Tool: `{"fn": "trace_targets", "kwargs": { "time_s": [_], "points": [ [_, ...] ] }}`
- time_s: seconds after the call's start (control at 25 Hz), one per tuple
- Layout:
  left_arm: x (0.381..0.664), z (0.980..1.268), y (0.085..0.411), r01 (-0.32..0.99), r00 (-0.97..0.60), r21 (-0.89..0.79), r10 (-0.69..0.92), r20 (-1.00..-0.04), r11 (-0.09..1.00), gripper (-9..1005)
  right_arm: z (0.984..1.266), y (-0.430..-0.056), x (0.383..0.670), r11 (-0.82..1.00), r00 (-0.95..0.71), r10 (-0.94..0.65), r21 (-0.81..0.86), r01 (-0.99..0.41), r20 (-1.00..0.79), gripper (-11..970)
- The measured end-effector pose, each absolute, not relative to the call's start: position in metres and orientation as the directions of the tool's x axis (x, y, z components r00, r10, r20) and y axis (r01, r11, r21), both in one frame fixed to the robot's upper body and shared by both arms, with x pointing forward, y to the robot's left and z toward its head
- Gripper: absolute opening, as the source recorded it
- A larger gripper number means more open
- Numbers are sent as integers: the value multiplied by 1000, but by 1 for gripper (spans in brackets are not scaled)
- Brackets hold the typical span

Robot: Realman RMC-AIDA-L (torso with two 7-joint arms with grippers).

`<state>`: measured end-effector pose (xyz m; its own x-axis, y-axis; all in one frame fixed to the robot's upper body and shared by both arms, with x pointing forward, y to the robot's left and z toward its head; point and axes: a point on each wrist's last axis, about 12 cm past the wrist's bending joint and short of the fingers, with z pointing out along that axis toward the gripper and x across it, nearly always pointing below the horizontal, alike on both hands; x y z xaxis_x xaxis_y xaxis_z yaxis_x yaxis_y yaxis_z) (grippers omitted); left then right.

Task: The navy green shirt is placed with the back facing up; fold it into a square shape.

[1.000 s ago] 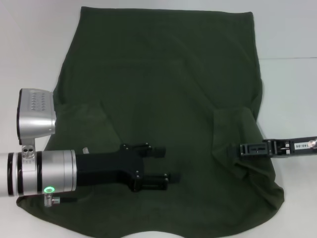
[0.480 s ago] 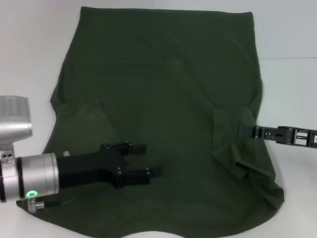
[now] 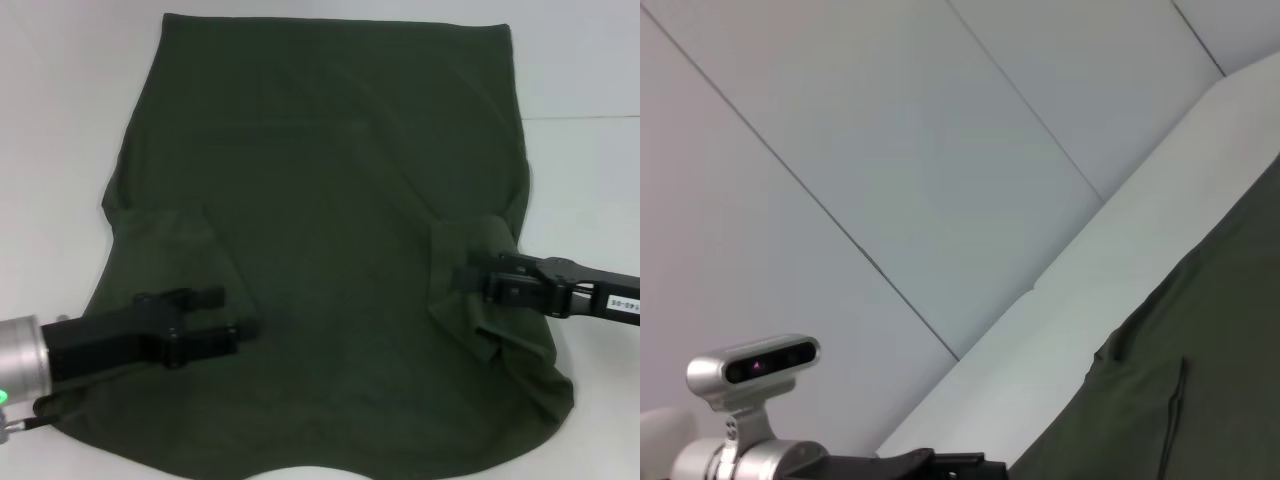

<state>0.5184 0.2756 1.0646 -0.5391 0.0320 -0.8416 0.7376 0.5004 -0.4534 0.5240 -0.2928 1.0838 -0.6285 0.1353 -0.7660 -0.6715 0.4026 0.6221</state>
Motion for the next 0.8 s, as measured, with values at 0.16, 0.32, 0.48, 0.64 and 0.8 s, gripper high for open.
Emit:
{"fn": "trace_targets", "kwargs": {
  "time_s": [0.16,0.32,0.48,0.64,0.8],
  "points": [
    [510,1068,298,684,-576,-491,-13,-817,539,848,1082,-286,531,422,-624,134,615,-666,-769,887],
    [500,1069,320,593,-633,-559,-94,-769,580,848,1084,-284,535,426,-620,134,610,-668,-773,937],
    [493,1069,333,534,-672,-588,-116,-731,608,848,1085,-282,537,430,-611,127,598,-676,-781,935],
    [483,1068,351,455,-703,-596,-144,-697,662,848,1086,-280,541,435,-606,107,585,-684,-788,933],
    [476,1068,363,421,-714,-578,-138,-687,699,848,1086,-273,543,417,-611,26,564,-713,-791,931]
  ]
}}
